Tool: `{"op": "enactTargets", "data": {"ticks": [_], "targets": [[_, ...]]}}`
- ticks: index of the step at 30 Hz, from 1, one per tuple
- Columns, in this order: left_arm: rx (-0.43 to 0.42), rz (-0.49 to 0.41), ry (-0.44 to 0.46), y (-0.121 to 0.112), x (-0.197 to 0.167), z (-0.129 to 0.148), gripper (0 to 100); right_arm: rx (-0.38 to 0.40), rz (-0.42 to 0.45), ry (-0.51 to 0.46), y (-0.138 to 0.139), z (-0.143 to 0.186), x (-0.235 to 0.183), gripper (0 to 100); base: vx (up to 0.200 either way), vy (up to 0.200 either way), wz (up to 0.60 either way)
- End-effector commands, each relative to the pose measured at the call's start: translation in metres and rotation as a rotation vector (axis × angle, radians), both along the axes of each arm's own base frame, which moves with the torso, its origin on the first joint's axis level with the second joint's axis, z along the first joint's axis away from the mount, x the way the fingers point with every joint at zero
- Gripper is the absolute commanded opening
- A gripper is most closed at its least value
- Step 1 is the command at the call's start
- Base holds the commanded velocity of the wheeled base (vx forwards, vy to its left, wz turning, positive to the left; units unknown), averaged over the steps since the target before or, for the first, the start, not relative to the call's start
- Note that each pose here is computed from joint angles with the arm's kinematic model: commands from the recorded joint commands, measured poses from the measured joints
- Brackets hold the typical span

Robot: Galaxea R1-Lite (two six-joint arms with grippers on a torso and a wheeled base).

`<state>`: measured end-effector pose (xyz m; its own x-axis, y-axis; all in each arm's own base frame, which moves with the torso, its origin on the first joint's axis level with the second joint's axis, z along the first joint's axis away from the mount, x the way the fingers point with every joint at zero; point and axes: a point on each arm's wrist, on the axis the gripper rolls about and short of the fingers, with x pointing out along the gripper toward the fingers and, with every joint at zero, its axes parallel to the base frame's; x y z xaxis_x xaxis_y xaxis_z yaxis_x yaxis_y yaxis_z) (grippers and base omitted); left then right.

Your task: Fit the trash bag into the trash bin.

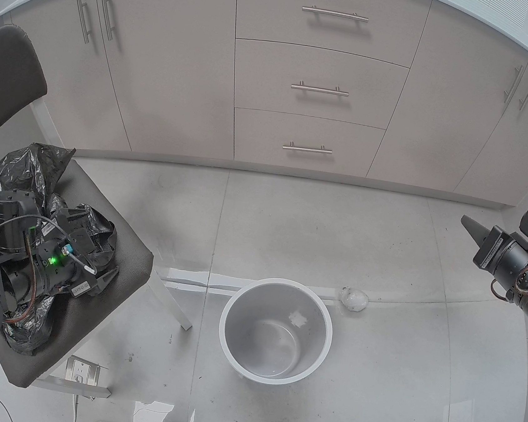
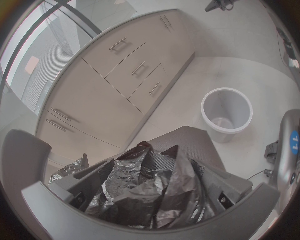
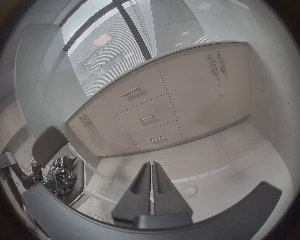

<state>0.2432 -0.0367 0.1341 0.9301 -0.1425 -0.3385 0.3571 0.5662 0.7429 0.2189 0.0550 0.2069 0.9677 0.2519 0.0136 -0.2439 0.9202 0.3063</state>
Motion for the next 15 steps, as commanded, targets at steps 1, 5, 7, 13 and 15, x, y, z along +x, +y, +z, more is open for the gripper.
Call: {"op": "enactTargets", "data": {"ticks": [1,5,7,13,15], "targets": [[0.028,0.032,0.008,0.009,0.007,-0.004,100,0.0,0.001,-0.002,0.0,0.0,0.0,0,0.0,0.0,0.0],[0.031,0.061,0.001,0.017,0.007,-0.002,100,0.001,0.002,0.002,0.0,-0.001,0.001,0,0.0,0.0,0.0],[0.03,0.066,-0.004,0.019,0.007,0.0,100,0.001,0.002,0.002,0.0,-0.001,0.001,0,0.0,0.0,0.0],[0.03,0.066,-0.007,0.019,0.007,0.0,100,0.001,0.0,0.002,0.0,-0.001,0.001,0,0.0,0.0,0.0],[0.028,0.062,-0.005,0.018,0.007,0.0,100,0.001,0.0,0.002,0.0,-0.001,0.001,0,0.0,0.0,0.0]]}}
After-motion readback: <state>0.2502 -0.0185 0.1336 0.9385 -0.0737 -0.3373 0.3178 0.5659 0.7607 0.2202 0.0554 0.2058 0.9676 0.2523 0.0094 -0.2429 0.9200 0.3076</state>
